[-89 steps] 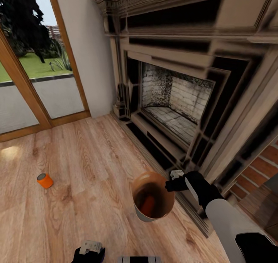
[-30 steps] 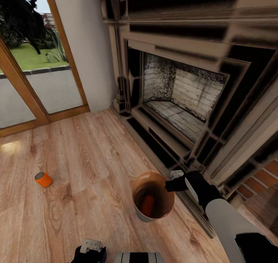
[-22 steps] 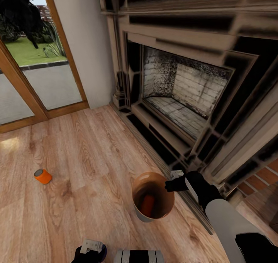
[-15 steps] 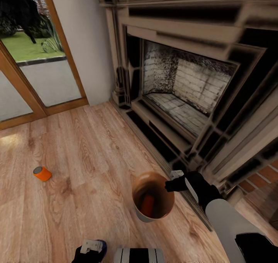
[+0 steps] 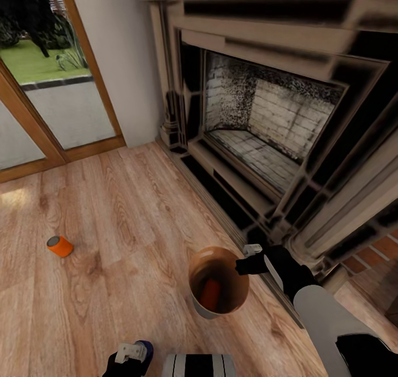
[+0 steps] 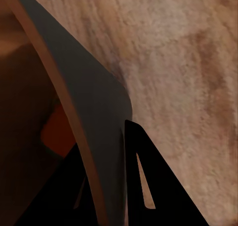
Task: Put the three can of soda from the living room inside the tash can in the kitchen.
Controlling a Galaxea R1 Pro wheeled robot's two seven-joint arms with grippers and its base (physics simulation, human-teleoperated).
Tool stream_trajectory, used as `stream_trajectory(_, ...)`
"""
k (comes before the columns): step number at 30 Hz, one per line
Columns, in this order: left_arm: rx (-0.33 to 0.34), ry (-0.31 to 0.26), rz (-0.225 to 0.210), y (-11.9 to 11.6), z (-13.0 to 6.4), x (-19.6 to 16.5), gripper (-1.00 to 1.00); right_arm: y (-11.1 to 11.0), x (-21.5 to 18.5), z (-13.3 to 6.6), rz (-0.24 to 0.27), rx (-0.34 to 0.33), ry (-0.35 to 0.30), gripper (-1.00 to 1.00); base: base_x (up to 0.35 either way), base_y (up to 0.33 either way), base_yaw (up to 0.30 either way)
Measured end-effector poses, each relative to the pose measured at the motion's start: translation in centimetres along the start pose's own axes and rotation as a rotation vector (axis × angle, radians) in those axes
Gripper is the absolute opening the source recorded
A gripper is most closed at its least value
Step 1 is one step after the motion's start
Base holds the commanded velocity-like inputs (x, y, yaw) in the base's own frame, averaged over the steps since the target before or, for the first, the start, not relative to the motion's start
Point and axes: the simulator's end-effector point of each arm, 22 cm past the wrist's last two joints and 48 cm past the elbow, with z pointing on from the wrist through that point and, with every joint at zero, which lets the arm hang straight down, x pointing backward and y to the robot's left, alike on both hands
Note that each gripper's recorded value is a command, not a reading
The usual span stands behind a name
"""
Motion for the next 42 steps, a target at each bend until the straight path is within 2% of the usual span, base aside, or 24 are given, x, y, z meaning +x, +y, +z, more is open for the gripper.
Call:
stream_trajectory(27,-0.007,0.009,-0.010,0.32,0.14,0.49,1.00,-0.09,0.42,0.58,0.006,-0.004,0.010,-1.00,0.000,0.000,0.000)
stream_trajectory(28,-0.007,0.009,-0.010,0.32,0.13,0.50,-1.00,-0.07,0.41,0.58,0.007,-0.005,0.009,-1.00,0.000,0.000,0.000)
stream_trajectory(42,-0.005,0.011,-0.007,0.16,0.03,0.46,-1.00,0.01,0.06,0.17,0.003,-0.002,0.001,-1.00,0.000,0.000,0.000)
